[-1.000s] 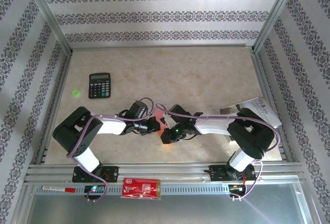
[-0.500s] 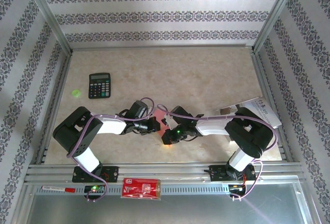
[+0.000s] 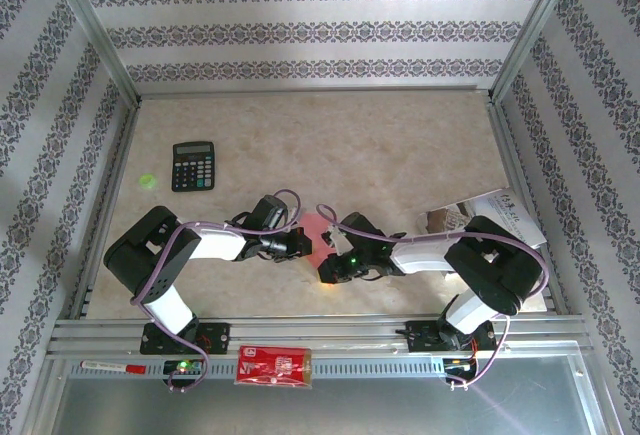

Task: Fold a paper plane with a square sheet of paper (pick it up from the middle)
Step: Perform the third fold on the triangle at the bottom-center of the table.

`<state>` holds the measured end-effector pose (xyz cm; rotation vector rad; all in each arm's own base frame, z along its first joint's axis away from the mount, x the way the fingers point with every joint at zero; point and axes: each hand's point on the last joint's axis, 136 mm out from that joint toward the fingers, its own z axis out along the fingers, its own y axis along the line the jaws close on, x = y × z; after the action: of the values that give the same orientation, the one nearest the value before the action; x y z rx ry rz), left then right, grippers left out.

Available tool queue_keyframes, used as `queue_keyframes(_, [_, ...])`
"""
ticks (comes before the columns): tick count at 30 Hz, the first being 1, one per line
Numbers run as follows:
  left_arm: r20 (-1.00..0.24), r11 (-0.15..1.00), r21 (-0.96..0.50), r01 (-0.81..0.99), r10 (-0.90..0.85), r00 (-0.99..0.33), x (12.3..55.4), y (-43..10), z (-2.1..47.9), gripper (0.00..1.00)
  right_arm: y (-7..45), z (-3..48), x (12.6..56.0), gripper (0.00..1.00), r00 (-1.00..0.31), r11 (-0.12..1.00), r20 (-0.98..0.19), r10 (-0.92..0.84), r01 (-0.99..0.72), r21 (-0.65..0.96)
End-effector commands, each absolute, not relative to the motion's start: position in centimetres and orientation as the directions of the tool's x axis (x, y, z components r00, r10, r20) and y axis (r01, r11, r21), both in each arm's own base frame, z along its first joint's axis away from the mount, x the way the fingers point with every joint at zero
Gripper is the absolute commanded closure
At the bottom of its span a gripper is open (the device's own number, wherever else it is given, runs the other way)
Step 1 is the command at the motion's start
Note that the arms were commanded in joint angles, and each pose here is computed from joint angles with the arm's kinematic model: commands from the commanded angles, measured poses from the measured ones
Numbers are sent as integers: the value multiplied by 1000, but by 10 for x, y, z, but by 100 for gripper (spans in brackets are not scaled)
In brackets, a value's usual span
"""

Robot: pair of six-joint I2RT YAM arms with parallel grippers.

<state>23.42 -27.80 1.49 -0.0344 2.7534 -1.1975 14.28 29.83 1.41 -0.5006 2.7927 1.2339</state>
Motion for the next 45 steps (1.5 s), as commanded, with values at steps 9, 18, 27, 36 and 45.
queue_keyframes(9, [38, 840, -536, -86, -78, -996, 196, -232, -44, 100, 248, -22, 91, 100, -965, 753, 78, -252, -144, 642])
queue_keyframes(18, [36, 840, -536, -84, -77, -996, 196, -232, -43, 100, 241, -16, 88, 100, -971, 754, 66, -228, -133, 643])
queue_keyframes(27, [36, 829, -553, -85, -78, -996, 198, -237, -40, 100, 278, 48, 136, 100, -976, 634, -88, -198, -196, 748])
queue_keyframes(36, [34, 824, -560, -83, -77, -996, 201, -240, -37, 100, 292, 52, 178, 100, -978, 620, -117, -175, -202, 758])
queue_keyframes(45, [28, 827, -557, -77, -74, -997, 204, -242, -35, 100, 310, 31, 162, 100, -971, 609, -59, -233, -193, 770])
